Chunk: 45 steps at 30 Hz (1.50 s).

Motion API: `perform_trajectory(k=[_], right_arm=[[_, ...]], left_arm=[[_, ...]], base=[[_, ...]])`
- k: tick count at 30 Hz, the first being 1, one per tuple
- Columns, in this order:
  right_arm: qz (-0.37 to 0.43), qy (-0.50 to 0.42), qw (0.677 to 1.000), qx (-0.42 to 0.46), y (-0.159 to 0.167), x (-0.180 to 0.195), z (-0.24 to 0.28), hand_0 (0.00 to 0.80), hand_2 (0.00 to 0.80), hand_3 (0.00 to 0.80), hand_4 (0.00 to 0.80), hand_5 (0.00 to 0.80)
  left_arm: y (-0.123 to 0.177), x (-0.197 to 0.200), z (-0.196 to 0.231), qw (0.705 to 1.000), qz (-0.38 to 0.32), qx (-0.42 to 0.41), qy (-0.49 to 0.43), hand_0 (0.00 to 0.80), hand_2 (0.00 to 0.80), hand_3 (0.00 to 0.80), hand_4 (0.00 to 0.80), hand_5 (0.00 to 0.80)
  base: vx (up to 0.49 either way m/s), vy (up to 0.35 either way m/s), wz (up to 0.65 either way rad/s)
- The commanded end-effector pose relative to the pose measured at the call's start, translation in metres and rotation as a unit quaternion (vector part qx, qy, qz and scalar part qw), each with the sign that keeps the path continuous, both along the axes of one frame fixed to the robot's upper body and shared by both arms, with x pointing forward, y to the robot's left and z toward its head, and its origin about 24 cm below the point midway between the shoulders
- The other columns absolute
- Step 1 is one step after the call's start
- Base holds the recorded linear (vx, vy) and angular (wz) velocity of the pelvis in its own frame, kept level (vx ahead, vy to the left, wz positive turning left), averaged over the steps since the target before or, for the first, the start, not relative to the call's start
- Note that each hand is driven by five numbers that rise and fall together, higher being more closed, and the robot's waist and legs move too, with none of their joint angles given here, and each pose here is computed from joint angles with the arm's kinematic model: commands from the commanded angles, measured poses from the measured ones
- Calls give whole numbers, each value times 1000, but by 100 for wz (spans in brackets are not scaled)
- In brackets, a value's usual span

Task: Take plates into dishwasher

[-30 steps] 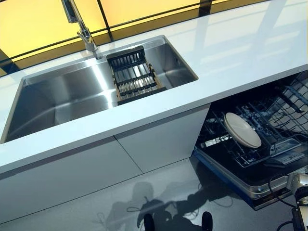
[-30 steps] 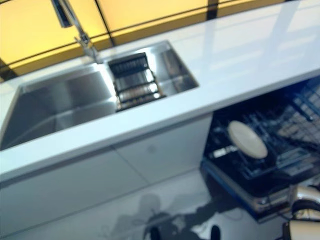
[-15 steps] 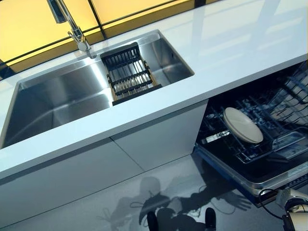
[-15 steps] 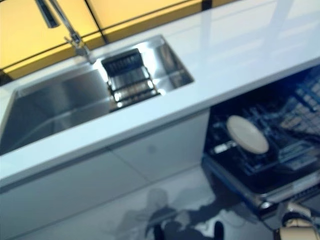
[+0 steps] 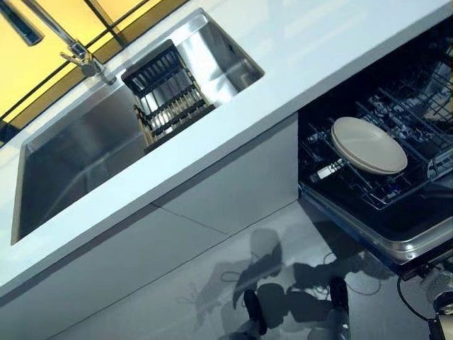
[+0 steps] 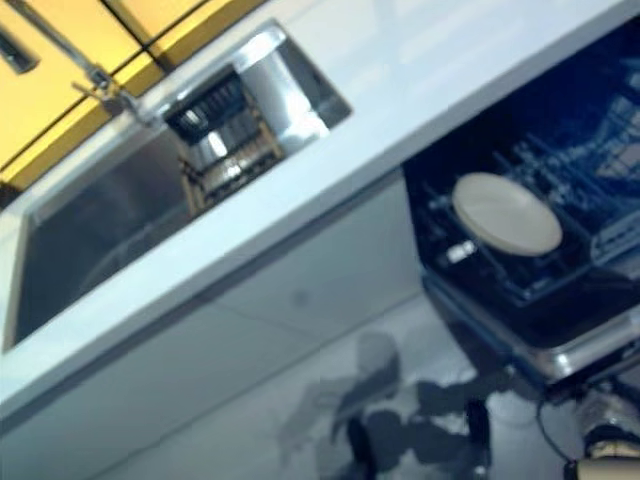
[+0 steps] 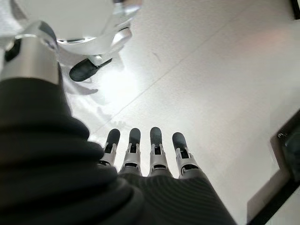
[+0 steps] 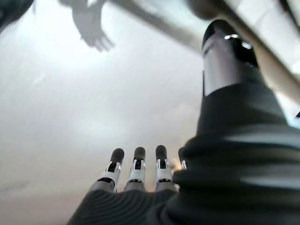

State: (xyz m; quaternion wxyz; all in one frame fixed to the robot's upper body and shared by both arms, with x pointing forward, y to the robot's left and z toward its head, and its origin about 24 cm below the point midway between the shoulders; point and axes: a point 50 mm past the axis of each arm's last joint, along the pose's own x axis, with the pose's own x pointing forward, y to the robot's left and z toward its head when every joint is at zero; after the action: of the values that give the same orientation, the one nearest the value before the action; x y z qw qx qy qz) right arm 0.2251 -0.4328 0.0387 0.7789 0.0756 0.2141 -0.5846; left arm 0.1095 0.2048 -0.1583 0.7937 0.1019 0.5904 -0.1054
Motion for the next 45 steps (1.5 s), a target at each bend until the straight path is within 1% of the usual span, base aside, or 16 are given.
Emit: perform_trajectory(k=[1, 2, 3, 5, 7, 12, 18, 26, 34, 37, 38, 39, 40, 42, 44, 45], right_arm=[[153, -235, 959, -47, 28, 80, 84, 0, 0, 0, 0, 0], [192, -260, 945, -54, 32, 86, 93, 0, 0, 0, 0, 0], [208, -268, 939, -60, 33, 88, 96, 0, 0, 0, 0, 0], [272, -288, 914, -86, 41, 98, 114, 0, 0, 0, 0, 0], [316, -301, 893, -109, 49, 104, 130, 0, 0, 0, 0, 0], [394, -338, 847, -113, 65, 113, 151, 0, 0, 0, 0, 0], [420, -368, 822, -107, 70, 115, 165, 0, 0, 0, 0, 0], [424, -386, 814, -95, 70, 118, 173, 0, 0, 0, 0, 0], [422, -376, 820, -87, 71, 120, 171, 0, 0, 0, 0, 0], [407, -350, 839, -81, 65, 118, 161, 0, 0, 0, 0, 0], [397, -329, 853, -74, 61, 116, 151, 0, 0, 0, 0, 0], [393, -320, 859, -70, 60, 115, 146, 0, 0, 0, 0, 0], [369, -279, 884, -57, 55, 112, 130, 0, 0, 0, 0, 0], [355, -200, 913, -27, 49, 102, 96, 0, 0, 0, 0, 0], [351, -131, 927, -6, 50, 93, 67, 0, 0, 0, 0, 0], [353, -121, 928, 5, 50, 91, 59, 0, 0, 0, 0, 0]], left_arm=[[0, 3, 0, 1000, -3, -1, 5, 0, 0, 0, 0, 0], [0, 2, 0, 1000, -4, -3, 6, 0, 0, 0, 0, 0], [-1, 2, 0, 1000, -4, -4, 6, 0, 0, 0, 0, 0], [-1, 0, -1, 1000, -3, -5, 9, 0, 0, 0, 0, 0], [-1, -2, -1, 1000, 1, -5, 12, 0, 0, 0, 0, 0], [4, -7, -3, 1000, 6, 8, 24, 0, 0, 0, 0, 0], [13, -12, -4, 999, 14, 27, 37, 0, 0, 0, 0, 0], [28, -19, -3, 997, 28, 51, 55, 0, 0, 0, 0, 0], [39, -27, -3, 995, 40, 68, 66, 0, 0, 0, 0, 0], [42, -27, -2, 994, 43, 73, 68, 0, 0, 0, 0, 0], [42, -28, -2, 994, 45, 74, 69, 0, 0, 0, 0, 0], [43, -29, -2, 994, 46, 76, 70, 0, 0, 0, 0, 0], [45, -29, -2, 993, 48, 79, 71, 0, 0, 0, 0, 0], [47, -30, -2, 992, 55, 84, 72, 0, 0, 0, 0, 0], [48, -31, -1, 992, 61, 87, 72, 0, 0, 0, 0, 0], [49, -31, -1, 992, 63, 87, 72, 0, 0, 0, 0, 0]], base=[[-48, -3, -15], [-27, 0, -6], [0, 0, 0], [7, 8, -3], [25, 15, -9], [38, -36, -4], [44, -93, 1], [28, -73, 12], [27, -55, 16], [48, -56, 14], [35, -55, 21], [45, -89, 25], [35, -99, 14], [40, -126, 13], [32, -91, 8], [33, -68, 1]])
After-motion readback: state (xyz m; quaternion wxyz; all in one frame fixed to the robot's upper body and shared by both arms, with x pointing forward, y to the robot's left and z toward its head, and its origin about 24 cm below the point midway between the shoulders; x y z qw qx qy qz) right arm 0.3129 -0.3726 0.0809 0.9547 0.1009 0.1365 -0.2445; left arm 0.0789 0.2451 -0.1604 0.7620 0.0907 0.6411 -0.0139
